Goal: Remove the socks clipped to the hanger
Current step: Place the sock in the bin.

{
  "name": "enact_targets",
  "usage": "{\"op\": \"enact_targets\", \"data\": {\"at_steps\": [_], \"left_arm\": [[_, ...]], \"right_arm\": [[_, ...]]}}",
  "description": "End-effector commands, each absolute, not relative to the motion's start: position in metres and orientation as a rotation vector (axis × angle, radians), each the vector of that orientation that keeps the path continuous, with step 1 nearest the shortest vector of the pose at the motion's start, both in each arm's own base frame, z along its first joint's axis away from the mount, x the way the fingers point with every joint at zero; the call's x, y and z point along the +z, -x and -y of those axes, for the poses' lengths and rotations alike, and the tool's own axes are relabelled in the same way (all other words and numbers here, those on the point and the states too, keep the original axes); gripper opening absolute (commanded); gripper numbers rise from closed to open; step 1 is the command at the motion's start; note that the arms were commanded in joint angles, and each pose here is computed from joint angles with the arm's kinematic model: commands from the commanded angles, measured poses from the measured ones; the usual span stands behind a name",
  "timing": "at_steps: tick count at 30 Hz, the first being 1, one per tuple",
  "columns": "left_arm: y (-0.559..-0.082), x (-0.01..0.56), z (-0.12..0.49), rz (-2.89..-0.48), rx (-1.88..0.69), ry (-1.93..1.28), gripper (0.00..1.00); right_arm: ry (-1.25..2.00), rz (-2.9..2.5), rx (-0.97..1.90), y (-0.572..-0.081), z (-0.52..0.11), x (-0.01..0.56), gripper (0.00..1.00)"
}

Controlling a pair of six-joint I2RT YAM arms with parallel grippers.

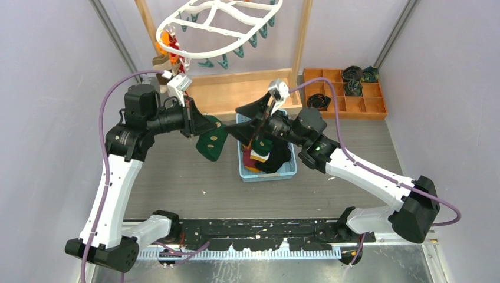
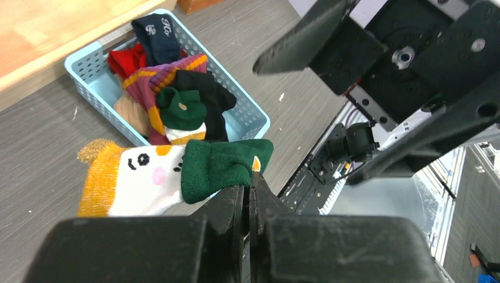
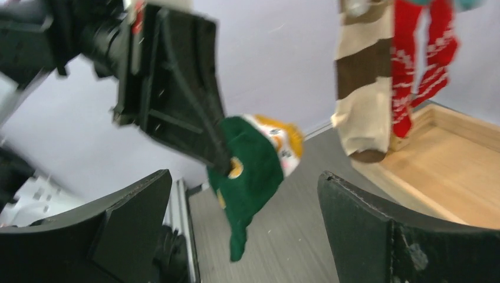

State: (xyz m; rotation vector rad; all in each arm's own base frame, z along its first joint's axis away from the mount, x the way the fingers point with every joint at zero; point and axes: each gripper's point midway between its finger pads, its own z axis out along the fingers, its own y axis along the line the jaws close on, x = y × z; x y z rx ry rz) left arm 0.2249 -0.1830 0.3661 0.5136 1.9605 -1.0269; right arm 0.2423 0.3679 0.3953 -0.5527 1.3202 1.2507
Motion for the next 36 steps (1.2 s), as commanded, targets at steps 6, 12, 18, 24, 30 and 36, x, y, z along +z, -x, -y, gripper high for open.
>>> {"op": "enact_targets", "data": {"at_steps": [6, 12, 18, 24, 30, 36], "left_arm": [[-0.212, 0.388, 0.194, -1.929, -1.149, -0.527, 0.00], [-0.206, 0.393, 0.194, -1.934, -1.165, -0.524, 0.00], [-0.205, 0.397, 0.192, -1.933, -1.156, -0.523, 0.00], [-0.209, 0.392, 0.191, -1.951, -1.136, -0.508, 0.49], [-0.210, 0.379, 0.181, -2.001, -1.042, -0.499, 1.00], [-0.205, 0.359, 0.173, -2.083, -0.987, -0.531, 1.00]], "right_arm": [[0.861, -1.138, 1.291, -0.203, -0.380, 0.406, 0.98], [0.990, -1.146, 1.359, -0.193, -0.397, 0.397, 0.65], [1.040, -1.165, 1.404, -0.182, -0.397, 0.384, 0.11], [0.965, -1.264, 1.362, -0.191, -0.387, 0.375, 0.00], [0.730, -1.568, 1.406, -0.228, -0.360, 0.342, 0.00], [0.563, -1.986, 1.324, -0.262, -0.328, 0.254, 0.00]]}}
